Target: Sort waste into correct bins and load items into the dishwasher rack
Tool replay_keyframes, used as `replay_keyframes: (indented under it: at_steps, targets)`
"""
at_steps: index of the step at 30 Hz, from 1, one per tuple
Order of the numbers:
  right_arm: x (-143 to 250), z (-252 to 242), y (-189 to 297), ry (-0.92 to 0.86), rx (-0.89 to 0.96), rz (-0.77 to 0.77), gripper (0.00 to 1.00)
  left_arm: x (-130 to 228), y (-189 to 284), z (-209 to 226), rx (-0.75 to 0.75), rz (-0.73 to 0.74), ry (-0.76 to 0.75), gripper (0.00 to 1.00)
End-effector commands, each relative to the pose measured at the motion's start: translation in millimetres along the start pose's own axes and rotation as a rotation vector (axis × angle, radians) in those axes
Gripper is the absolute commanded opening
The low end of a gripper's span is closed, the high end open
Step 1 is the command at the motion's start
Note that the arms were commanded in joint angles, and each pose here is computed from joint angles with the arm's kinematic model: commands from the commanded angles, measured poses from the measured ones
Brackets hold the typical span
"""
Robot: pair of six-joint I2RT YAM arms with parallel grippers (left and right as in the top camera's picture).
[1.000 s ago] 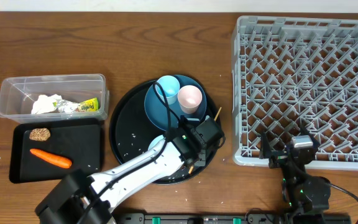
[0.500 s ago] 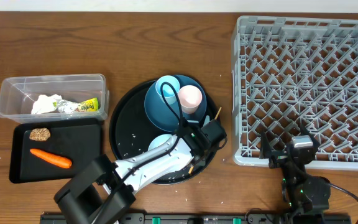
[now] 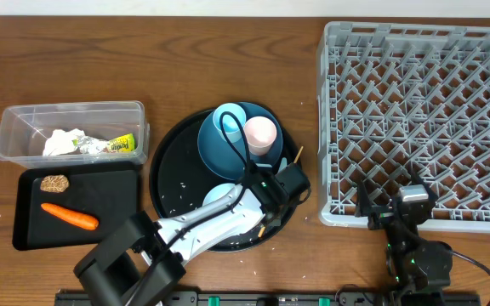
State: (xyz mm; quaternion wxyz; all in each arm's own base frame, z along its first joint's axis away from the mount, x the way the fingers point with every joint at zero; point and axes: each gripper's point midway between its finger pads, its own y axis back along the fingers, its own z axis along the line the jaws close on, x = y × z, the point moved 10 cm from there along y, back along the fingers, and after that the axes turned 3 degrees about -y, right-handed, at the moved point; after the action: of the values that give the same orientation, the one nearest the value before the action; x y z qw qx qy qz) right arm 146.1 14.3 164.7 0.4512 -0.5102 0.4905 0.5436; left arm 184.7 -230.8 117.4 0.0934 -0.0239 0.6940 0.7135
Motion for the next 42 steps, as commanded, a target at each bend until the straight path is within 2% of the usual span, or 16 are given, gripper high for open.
replay_keyframes:
  at_steps: [1,17,20,23,38,42]
  targets:
    - [0.7,-0.5,0.1,0.008,0.0,0.002,0.99,-2.1,-1.1,1.4,-0.031,-0.029,-0.001,0.2]
    - [1.0,-0.5,0.0,0.008,0.0,0.004,0.99,0.0,-3.7,4.2,-0.048,-0.028,-0.003,0.2]
    - [1.0,-0.5,0.0,0.008,0.0,0.004,0.99,0.0,-3.7,4.2,-0.047,-0.029,-0.002,0.22]
    - [1.0,-0.5,0.0,0.008,0.0,0.004,0.99,0.0,-3.7,4.2,-0.047,-0.029,-0.002,0.29]
    - [1.0,-0.5,0.0,0.008,0.0,0.004,0.99,3.3,-10.0,7.2,-0.053,-0.033,-0.003,0.27]
    - [1.0,-0.5,0.0,0.008,0.0,0.004,0.99,3.0,-10.0,7.2,-0.054,-0.036,-0.003,0.19]
